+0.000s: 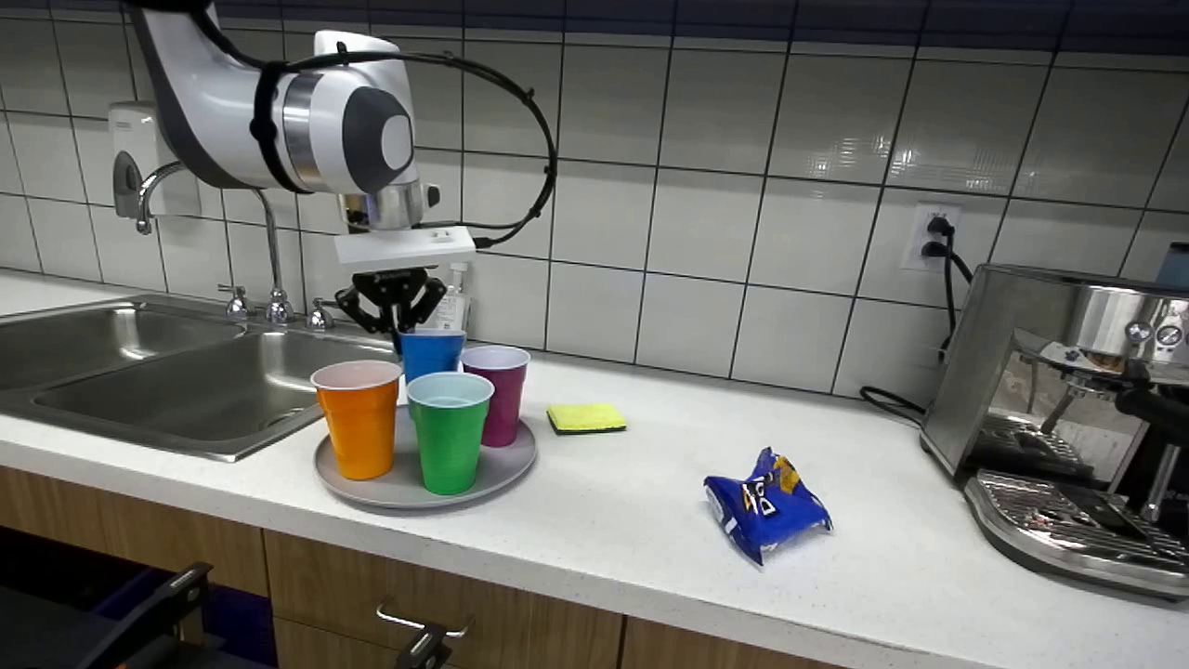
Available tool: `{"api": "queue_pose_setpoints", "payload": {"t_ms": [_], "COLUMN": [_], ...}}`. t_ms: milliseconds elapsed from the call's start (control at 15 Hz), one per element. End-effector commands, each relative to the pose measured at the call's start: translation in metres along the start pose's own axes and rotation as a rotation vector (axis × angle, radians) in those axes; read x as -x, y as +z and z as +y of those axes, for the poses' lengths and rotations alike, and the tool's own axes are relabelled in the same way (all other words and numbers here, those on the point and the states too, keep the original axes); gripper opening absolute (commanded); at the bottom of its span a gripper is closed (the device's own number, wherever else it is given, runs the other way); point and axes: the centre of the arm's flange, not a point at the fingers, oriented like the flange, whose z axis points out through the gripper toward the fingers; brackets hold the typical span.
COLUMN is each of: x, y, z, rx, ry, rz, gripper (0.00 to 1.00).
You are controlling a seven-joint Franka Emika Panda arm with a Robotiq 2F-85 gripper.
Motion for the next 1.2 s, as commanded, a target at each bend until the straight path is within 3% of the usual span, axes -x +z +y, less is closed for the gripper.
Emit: {"api": "queue_pose_setpoints", "payload": {"t_ms": [0, 1133], "x": [0.003, -0.003], "y": [-0.001, 0.013], "z": [-0.007, -0.017], "rx": [0.024, 0.034], "ry": [0.001, 0.069], "rz": [0.003, 0.035], "gripper": [0.01, 0.01]}}
